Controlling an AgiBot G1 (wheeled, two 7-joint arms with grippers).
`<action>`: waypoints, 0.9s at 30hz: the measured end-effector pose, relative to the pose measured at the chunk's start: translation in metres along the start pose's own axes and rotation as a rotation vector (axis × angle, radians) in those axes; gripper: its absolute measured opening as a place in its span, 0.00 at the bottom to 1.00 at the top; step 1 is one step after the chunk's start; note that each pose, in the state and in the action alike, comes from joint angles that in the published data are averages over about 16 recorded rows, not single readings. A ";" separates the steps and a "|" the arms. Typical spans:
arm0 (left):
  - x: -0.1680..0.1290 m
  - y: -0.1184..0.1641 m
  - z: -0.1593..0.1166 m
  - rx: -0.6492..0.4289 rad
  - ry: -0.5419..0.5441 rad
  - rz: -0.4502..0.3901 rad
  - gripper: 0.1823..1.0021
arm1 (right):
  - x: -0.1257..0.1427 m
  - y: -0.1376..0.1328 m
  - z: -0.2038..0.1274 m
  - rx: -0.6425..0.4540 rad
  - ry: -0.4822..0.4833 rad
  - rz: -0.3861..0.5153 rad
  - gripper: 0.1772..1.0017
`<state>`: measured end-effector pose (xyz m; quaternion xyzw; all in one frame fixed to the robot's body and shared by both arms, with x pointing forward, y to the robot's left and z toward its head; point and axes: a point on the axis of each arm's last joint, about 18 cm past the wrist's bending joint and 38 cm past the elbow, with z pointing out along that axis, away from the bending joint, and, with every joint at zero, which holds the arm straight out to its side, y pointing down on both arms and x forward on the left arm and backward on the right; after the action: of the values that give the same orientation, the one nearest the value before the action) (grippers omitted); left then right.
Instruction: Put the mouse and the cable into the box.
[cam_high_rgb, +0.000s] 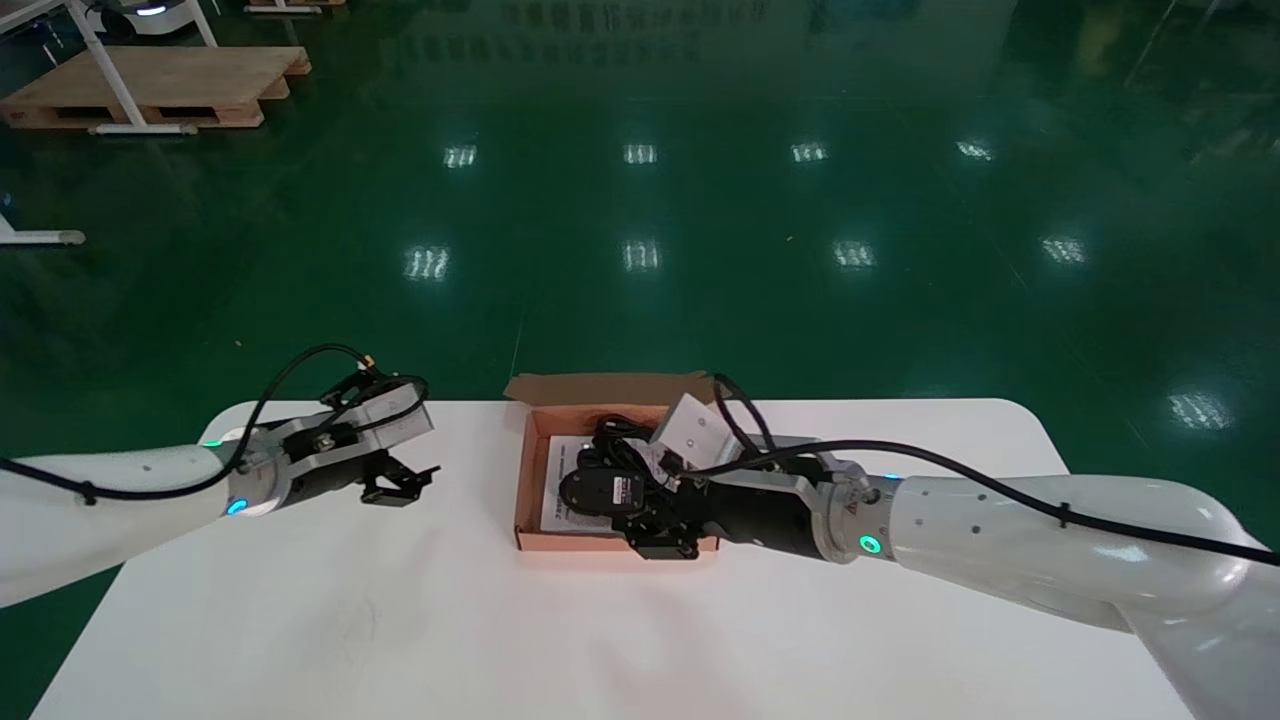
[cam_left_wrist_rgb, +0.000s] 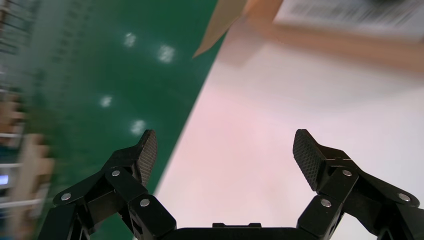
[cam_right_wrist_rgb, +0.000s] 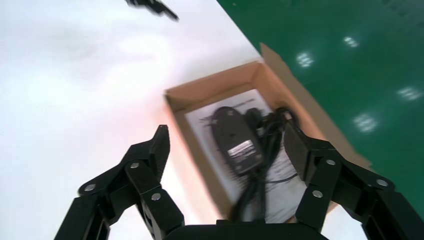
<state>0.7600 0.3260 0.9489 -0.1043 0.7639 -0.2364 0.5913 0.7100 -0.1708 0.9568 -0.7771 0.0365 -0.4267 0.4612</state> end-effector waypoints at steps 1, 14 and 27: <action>0.003 -0.001 -0.003 0.019 0.017 -0.029 1.00 | -0.001 0.001 -0.005 0.012 -0.009 0.016 0.72; 0.032 -0.021 -0.055 0.297 0.222 -0.326 1.00 | -0.016 0.006 -0.073 0.173 -0.115 0.165 0.95; 0.040 -0.051 -0.144 0.599 0.425 -0.456 1.00 | -0.033 -0.004 -0.154 0.334 -0.218 0.208 1.00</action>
<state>0.6055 0.2984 0.9669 -0.0431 0.7238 -0.5884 0.3578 0.5801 -0.2593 0.9721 -0.7237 -0.0047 -0.2902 0.6261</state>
